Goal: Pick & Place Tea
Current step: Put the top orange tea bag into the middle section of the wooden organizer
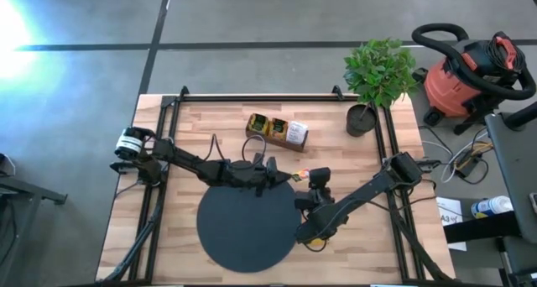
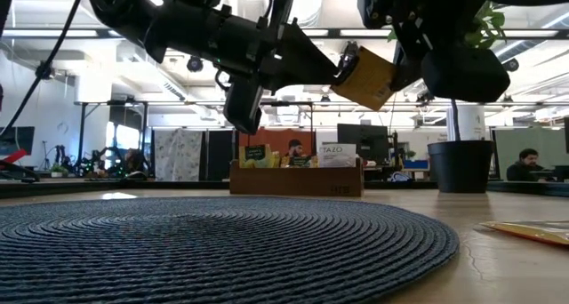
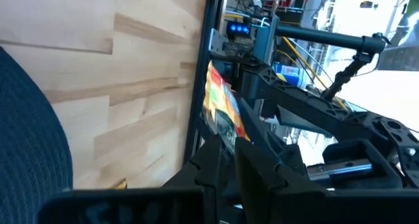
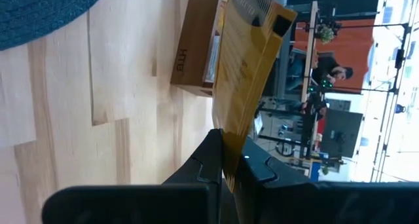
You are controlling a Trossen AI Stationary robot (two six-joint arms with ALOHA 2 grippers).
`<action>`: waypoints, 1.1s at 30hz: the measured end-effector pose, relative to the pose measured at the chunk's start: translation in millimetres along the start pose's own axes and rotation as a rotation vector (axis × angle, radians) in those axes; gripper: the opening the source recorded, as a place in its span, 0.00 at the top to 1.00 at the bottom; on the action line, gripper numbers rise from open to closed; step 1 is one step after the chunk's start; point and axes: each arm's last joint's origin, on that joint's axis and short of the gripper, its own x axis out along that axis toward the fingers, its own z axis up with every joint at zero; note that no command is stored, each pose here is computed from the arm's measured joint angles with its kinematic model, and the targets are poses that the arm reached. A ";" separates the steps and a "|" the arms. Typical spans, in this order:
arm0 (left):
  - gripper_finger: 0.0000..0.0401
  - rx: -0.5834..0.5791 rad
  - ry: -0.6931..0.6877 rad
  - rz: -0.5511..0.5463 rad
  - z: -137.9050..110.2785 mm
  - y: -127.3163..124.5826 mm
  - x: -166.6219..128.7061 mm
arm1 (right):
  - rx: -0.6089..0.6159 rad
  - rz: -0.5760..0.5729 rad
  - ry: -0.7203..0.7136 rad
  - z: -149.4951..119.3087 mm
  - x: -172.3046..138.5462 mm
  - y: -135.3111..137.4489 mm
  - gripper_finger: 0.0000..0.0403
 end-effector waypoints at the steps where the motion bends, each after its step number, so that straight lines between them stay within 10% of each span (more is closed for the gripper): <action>1: 0.90 -0.001 -0.002 0.000 0.4 0.0 0.1 | 0.002 0.001 -0.001 0.3 -0.3 -0.3 0.97; 33: 0.90 0.043 -0.095 0.052 0.2 -7.2 5.3 | -0.008 -0.010 -0.030 4.5 -3.6 -3.8 0.97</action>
